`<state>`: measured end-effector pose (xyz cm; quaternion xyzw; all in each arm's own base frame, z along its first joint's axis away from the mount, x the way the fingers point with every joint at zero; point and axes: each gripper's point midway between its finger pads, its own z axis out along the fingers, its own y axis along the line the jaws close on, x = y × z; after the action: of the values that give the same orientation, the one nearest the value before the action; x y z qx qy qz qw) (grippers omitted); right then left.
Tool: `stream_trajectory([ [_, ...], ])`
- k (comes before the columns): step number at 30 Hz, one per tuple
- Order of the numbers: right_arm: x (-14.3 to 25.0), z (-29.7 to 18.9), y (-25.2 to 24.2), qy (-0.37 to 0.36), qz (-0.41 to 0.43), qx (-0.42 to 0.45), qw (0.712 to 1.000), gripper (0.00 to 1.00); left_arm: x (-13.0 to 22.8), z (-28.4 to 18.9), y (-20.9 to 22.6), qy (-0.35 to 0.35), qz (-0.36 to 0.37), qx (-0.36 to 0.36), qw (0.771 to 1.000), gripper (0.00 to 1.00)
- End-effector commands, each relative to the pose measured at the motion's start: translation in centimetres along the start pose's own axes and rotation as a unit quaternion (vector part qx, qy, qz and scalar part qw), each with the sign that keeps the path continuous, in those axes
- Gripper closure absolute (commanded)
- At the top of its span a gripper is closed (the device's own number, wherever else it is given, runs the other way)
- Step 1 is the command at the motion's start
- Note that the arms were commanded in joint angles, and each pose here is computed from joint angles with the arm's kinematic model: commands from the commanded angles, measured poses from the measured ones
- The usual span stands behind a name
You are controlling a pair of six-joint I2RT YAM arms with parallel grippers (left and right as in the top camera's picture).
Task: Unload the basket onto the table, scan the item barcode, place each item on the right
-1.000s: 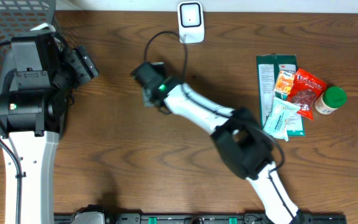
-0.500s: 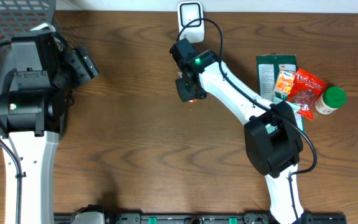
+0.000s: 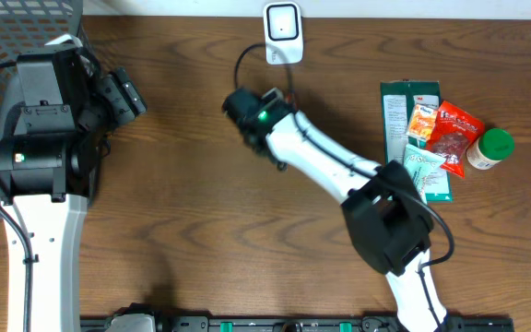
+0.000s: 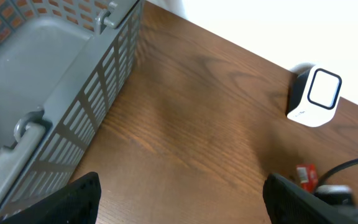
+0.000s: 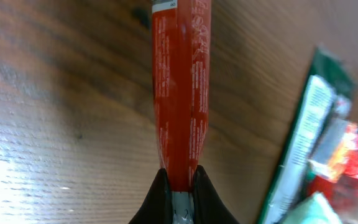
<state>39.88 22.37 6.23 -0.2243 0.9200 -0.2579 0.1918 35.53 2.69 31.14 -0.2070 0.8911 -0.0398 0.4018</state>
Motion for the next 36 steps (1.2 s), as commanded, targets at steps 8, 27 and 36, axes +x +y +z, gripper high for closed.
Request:
stream_trajectory([
  [8, 2.9, 1.6, 1.9, -0.037, -0.077, 0.100, 0.991, 0.99, -0.3, 0.0, 0.1, -0.003, 0.001, -0.003, 1.000, 0.16],
  [27, 3.5, 1.2, 7.3, -0.086, -0.116, 0.068, 0.987, 0.99, -0.2, 0.0, 0.2, 0.000, 0.001, -0.005, 1.000, 0.16],
  [36, 3.4, 0.4, 9.7, -0.093, -0.113, 0.014, 0.989, 0.52, -0.2, 0.0, 0.2, 0.000, 0.001, -0.005, 1.000, 0.16],
])
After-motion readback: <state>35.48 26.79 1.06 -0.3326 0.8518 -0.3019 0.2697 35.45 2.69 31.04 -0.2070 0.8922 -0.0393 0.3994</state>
